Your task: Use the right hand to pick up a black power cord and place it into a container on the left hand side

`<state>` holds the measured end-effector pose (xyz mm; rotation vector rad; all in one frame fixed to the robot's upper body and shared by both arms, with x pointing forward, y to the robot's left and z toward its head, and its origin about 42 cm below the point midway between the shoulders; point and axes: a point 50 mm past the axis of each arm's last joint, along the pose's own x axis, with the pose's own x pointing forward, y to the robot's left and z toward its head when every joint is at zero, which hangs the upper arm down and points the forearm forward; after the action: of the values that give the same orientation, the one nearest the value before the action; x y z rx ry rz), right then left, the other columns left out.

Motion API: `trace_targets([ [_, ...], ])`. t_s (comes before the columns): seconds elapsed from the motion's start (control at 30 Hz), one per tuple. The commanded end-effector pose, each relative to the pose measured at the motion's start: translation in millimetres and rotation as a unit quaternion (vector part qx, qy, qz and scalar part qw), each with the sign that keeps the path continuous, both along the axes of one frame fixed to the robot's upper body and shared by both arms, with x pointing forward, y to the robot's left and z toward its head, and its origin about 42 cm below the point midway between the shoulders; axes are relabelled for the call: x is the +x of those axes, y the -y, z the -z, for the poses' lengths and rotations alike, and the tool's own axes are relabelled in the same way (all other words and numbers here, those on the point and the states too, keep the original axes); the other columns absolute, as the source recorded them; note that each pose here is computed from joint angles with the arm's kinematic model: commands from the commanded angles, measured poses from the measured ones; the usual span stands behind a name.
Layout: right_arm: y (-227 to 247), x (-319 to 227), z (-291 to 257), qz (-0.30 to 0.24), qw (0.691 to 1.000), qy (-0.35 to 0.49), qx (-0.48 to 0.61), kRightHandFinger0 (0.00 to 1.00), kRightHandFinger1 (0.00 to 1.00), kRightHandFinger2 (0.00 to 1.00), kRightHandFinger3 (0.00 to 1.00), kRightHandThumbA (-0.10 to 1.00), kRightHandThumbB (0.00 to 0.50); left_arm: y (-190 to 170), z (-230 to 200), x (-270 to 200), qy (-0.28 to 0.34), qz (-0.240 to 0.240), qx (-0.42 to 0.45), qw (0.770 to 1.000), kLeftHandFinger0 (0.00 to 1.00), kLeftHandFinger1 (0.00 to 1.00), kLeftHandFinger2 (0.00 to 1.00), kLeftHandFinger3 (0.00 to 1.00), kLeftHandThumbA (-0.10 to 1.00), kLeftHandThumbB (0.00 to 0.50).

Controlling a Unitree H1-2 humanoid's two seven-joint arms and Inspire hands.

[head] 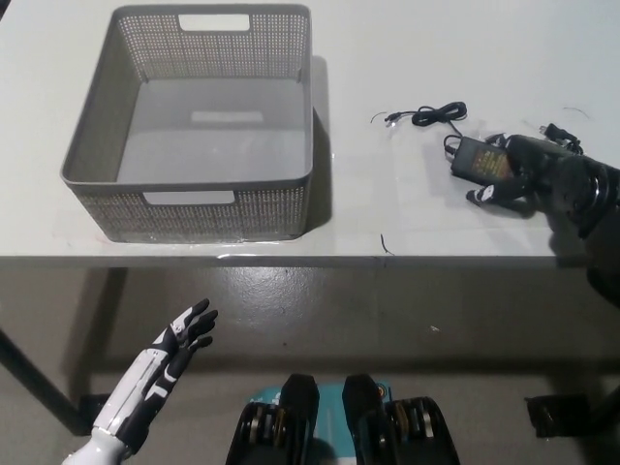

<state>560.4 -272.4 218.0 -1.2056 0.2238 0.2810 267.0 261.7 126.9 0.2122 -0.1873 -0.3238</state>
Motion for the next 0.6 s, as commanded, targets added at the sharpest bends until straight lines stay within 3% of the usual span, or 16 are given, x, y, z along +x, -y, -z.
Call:
trace_targets([
  [0.0,-0.4,5.1,-21.1,0.014,0.988,0.147,0.054,0.03,0.46,0.83,0.78,-0.1,0.124,-4.6,-11.2,4.8,0.031,0.013,0.015,0.999,1.0,1.0,1.0,1.0,0.94,0.416],
  [0.03,-0.5,5.1,-21.5,0.015,0.987,0.152,0.056,0.07,0.54,0.85,0.9,-0.1,0.127,-4.7,-11.4,4.8,0.031,0.012,0.015,0.999,1.0,1.0,1.0,1.0,0.94,0.417],
  [0.13,1.7,3.2,-24.0,0.013,0.978,0.193,0.082,0.16,0.66,0.92,1.0,-0.1,0.131,-3.6,-10.9,4.8,0.03,0.011,0.02,0.999,1.0,1.0,1.0,1.0,0.94,0.415],
  [0.23,2.5,2.8,-25.7,0.012,0.974,0.208,0.086,0.17,0.65,0.92,1.0,-0.1,0.116,-2.6,-10.6,6.3,0.029,0.014,0.024,0.999,1.0,1.0,1.0,1.0,0.94,0.415],
  [0.33,1.6,2.2,-26.8,0.015,0.971,0.22,0.093,0.2,0.66,0.93,1.0,-0.1,0.141,-1.1,-9.5,7.0,0.028,0.017,0.026,0.999,1.0,1.0,1.0,1.0,0.93,0.416],
  [0.47,-0.5,1.5,-26.1,0.013,0.969,0.23,0.095,0.21,0.67,0.93,1.0,-0.1,0.138,-0.3,-8.4,7.1,0.028,0.019,0.036,0.999,1.0,1.0,1.0,1.0,0.92,0.423],
  [0.57,-3.8,2.7,-29.7,0.014,0.965,0.24,0.106,0.17,0.63,0.9,1.0,-0.1,0.123,0.0,-9.3,7.3,0.026,0.02,0.037,0.999,1.0,1.0,1.0,1.0,0.92,0.421],
])
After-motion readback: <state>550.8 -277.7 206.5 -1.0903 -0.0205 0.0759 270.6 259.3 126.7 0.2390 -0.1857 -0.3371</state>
